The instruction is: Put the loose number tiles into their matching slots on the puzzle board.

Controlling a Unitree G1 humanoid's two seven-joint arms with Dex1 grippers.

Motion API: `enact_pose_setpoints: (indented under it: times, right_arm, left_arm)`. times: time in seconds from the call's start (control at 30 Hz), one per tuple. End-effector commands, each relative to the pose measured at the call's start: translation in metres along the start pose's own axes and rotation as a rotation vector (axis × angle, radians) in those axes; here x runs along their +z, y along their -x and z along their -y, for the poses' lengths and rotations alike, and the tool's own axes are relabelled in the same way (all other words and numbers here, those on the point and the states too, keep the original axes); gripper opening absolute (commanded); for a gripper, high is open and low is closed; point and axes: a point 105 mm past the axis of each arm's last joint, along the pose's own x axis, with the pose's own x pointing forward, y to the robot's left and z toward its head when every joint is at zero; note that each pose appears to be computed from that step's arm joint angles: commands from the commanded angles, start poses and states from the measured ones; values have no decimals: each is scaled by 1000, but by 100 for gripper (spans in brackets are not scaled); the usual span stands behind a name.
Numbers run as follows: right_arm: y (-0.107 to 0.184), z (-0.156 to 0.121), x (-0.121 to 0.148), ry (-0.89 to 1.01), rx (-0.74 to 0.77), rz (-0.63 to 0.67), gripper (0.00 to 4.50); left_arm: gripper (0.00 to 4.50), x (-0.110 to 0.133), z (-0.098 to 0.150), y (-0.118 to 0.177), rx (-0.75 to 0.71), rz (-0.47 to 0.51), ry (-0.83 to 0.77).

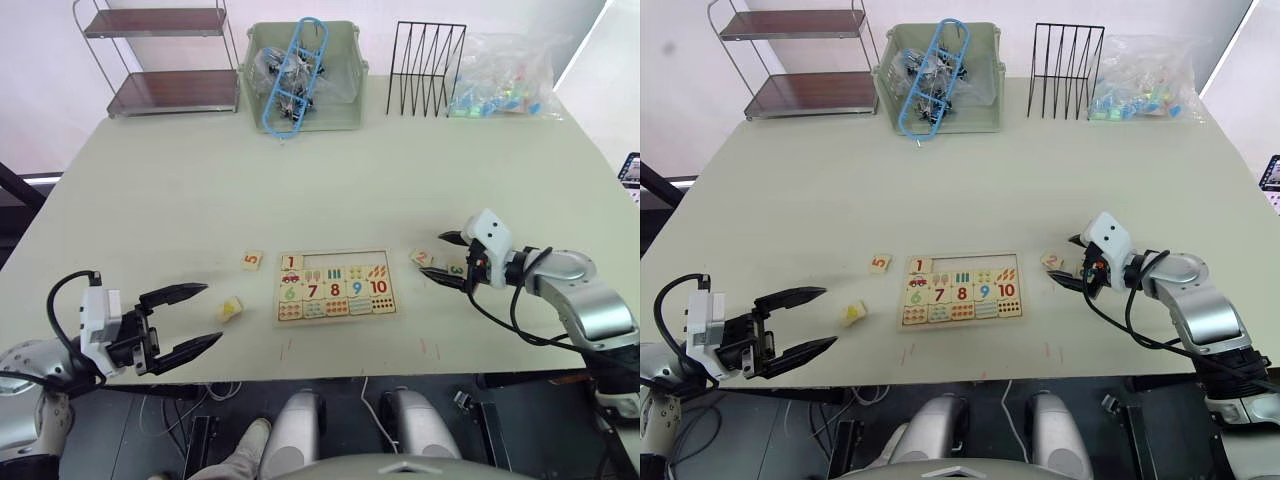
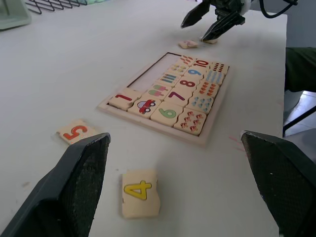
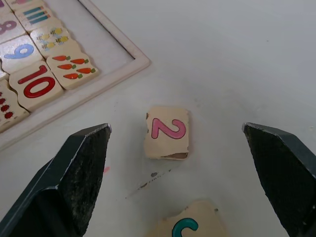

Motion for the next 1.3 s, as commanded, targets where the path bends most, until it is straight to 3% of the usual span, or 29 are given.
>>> enact_pose_setpoints:
  times: [0.03, 0.57, 0.67, 0.77, 0.87, 1.3]
  right_arm:
    - [-1, 1, 6, 23, 4, -5, 447]
    - [-13, 2, -1, -7, 1, -41, 447]
    - [-12, 0, -2, -17, 4, -35, 359]
    - [-12, -1, -2, -24, 9, -33, 199]
    - [-11, -1, -2, -24, 5, -34, 89]
    - [-13, 1, 24, 61, -1, -41, 84]
  left_arm:
    - [450, 15, -2, 9, 15, 14, -60]
    - [450, 25, -7, 20, -27, 17, -82]
    - [450, 26, -8, 18, -36, 12, -84]
    - [450, 26, -9, 17, -42, 10, -84]
    - [450, 27, -10, 16, -45, 8, -85]
    - [450, 28, -11, 12, -41, 7, -85]
